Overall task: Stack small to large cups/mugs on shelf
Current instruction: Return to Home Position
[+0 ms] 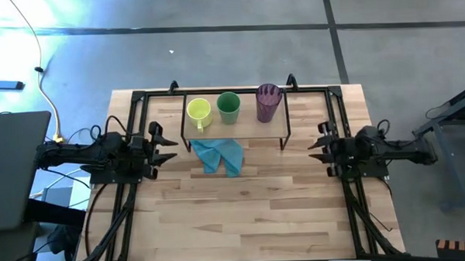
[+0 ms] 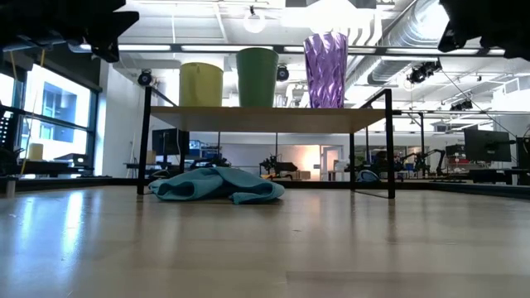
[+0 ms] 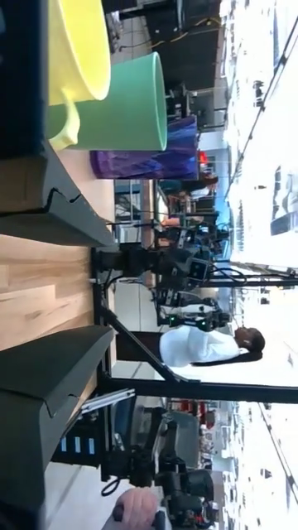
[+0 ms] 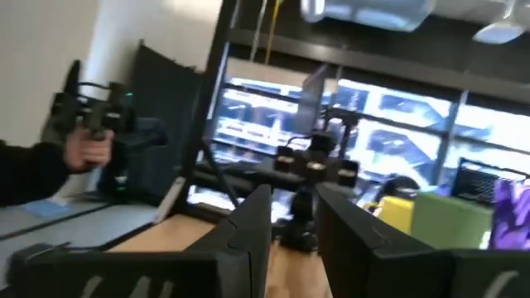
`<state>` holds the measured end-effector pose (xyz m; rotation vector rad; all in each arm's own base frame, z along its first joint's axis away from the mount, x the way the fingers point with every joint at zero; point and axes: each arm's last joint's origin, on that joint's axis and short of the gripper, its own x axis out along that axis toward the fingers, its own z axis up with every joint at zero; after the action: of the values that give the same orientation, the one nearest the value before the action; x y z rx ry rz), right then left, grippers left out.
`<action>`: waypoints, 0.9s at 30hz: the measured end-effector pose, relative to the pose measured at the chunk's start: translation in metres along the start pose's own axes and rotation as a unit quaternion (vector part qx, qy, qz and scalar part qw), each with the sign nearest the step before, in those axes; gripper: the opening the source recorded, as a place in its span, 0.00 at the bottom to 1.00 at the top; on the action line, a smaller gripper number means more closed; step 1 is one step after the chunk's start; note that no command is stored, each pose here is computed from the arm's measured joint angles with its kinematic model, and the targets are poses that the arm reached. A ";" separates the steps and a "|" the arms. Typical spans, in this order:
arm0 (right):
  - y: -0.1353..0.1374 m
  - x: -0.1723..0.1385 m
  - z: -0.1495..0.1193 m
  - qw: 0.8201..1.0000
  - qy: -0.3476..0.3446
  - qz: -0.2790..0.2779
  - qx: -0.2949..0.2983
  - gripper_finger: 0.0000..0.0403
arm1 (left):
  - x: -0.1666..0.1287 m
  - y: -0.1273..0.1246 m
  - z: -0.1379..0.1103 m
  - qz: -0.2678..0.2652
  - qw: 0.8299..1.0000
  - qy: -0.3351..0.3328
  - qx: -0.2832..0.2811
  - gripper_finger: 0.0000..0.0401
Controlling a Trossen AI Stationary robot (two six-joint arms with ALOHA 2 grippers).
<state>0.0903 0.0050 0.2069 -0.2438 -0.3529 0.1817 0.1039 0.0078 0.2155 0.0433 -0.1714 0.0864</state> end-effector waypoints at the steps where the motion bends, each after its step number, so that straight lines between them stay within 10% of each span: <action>1: 0.000 0.000 -0.001 1.000 0.003 0.007 0.006 0.21 | 0.000 0.000 0.000 0.000 1.000 -0.002 0.002 0.39; 27: -0.004 -0.004 -0.026 0.995 0.086 -0.017 0.043 0.21 | -0.014 0.001 -0.035 0.033 0.999 0.018 -0.011 0.39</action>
<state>0.0961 -0.0049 0.1832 -0.1668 -0.1780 0.1418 0.0959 0.0092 0.1789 0.0138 -0.1377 0.1510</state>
